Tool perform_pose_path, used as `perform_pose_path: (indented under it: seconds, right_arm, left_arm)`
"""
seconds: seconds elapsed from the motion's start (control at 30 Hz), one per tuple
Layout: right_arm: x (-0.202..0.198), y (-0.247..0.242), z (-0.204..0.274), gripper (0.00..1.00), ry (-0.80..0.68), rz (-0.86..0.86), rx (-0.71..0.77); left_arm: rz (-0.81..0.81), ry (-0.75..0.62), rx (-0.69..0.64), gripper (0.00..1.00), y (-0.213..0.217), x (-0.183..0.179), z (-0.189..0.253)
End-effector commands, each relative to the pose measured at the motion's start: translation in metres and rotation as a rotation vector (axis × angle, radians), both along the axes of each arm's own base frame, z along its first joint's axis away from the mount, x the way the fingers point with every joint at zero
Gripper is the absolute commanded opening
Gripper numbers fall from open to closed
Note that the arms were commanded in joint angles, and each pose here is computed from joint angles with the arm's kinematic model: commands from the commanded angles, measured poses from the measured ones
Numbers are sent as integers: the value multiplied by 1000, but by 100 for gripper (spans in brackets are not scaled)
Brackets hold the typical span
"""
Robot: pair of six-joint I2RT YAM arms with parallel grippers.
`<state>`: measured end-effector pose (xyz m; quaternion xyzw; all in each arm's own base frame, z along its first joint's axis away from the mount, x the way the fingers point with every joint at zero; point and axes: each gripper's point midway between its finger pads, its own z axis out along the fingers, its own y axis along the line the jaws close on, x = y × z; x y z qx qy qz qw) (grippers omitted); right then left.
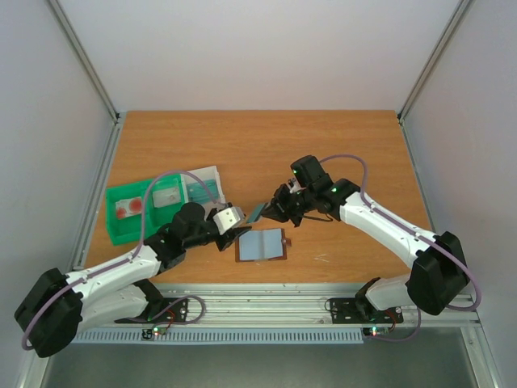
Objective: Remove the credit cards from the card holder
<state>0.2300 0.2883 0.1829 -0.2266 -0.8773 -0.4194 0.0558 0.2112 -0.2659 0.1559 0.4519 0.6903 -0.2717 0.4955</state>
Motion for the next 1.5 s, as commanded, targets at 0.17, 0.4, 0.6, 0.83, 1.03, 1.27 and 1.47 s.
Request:
perform_pose_path:
  seconds: [0.17, 0.4, 0.6, 0.83, 1.03, 1.27, 1.47]
  right_arm:
    - [0, 7, 10, 1, 10, 17, 43]
    - [-3, 6, 4, 1, 1, 34, 53]
    - [-1, 8, 6, 34, -93, 64, 114]
    - [-2, 2, 15, 58, -261, 134, 103]
    - [-6, -6, 28, 65, -356, 163, 80]
    - [-8, -21, 44, 80, -468, 163, 27]
    - [-11, -27, 51, 98, -506, 166, 11]
  left_arm:
    - [-48, -70, -33, 22, -10, 1, 11]
    - [-43, -53, -57, 0, -10, -1, 16]
    - [39, 34, -97, 0, -3, 3, 15]
    - [114, 243, -139, 0, -1, 4, 12]
    - [173, 427, -205, 0, 9, 12, 19]
    - [277, 583, -349, 0, 37, 34, 42]
    - [512, 755, -377, 0, 78, 55, 35]
